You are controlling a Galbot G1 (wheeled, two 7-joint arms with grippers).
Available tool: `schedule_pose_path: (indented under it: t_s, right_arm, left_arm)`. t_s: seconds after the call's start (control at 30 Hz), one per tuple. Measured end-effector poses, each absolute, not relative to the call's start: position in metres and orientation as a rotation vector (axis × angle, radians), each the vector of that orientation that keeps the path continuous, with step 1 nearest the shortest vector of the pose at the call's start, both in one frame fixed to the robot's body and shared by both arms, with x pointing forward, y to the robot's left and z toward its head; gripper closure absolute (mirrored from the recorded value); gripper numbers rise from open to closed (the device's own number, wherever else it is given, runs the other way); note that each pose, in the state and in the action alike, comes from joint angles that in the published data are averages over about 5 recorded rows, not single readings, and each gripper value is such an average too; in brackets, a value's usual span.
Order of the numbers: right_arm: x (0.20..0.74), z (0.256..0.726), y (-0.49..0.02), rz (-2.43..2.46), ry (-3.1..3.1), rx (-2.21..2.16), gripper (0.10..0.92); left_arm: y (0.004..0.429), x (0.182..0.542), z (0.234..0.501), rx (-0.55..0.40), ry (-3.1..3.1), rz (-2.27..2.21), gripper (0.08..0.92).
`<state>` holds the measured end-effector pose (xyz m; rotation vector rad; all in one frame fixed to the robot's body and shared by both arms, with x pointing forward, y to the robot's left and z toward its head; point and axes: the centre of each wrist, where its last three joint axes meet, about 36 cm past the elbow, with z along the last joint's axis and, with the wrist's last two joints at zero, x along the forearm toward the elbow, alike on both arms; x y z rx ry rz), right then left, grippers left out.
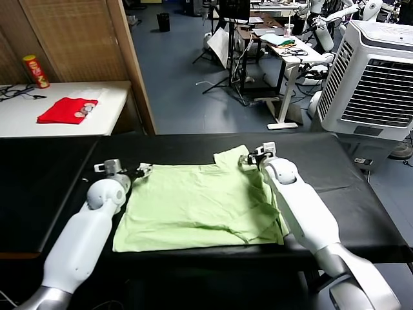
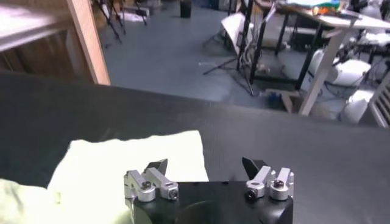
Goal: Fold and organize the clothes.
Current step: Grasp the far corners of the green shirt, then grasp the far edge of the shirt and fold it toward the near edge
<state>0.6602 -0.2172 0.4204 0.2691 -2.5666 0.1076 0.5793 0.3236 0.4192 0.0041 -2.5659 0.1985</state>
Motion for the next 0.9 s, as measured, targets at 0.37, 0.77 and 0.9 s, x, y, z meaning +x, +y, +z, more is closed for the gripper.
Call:
schedule_pose_path:
  t_s: [0.37,0.77,0.9]
  right_arm:
    - [0.656,0.413,-0.214,0.070,-2.571,0.282,0.822]
    - [0.630,0.427,-0.232,0.025,-2.718,0.350,0.901]
    - [0.607,0.440,-0.246,0.021,-2.767,0.360,0.901]
  left_arm:
    - [0.324,0.584,0.410,-0.018,-2.549,0.187,0.842]
    - [0.328,0.571,0.418,0.004,-2.583,0.200,0.871]
    - [0.326,0.555,0.436,-0.018,-2.624,0.204,0.871]
